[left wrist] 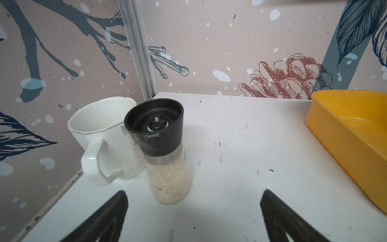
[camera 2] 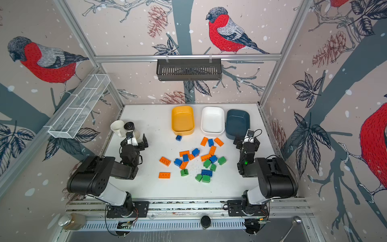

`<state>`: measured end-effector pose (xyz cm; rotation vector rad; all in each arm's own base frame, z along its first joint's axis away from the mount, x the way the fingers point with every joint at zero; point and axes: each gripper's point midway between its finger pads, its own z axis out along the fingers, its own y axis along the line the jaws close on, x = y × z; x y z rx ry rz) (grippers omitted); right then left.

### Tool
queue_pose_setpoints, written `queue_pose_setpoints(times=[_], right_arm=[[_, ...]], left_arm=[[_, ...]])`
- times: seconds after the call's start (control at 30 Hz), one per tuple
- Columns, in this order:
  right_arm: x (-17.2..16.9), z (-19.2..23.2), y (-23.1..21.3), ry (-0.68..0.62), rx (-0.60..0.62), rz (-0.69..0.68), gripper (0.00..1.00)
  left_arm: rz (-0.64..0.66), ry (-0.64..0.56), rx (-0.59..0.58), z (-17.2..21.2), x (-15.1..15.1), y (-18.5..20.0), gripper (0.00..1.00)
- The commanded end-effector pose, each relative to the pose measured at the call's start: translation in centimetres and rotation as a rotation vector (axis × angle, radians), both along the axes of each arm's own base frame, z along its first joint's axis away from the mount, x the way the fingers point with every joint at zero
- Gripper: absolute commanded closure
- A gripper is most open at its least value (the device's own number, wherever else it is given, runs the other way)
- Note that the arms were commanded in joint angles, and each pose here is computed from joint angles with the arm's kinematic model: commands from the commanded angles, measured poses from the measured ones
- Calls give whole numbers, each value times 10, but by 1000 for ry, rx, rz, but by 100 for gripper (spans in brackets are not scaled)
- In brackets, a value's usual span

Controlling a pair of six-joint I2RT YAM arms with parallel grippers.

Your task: Sort the legos into containers by color

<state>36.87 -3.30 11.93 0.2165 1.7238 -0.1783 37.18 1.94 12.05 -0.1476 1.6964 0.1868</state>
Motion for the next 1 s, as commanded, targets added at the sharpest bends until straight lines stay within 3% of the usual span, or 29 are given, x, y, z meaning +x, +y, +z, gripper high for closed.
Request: queue_pose_setpoints(times=[0.0, 0.97], right_arm=[[1, 7, 2, -26, -1, 9, 0], [0, 7, 2, -29, -1, 8, 0]], left_arm=[[0, -39, 1, 10, 2, 0, 1], [10, -46, 2, 11, 0, 2, 1]])
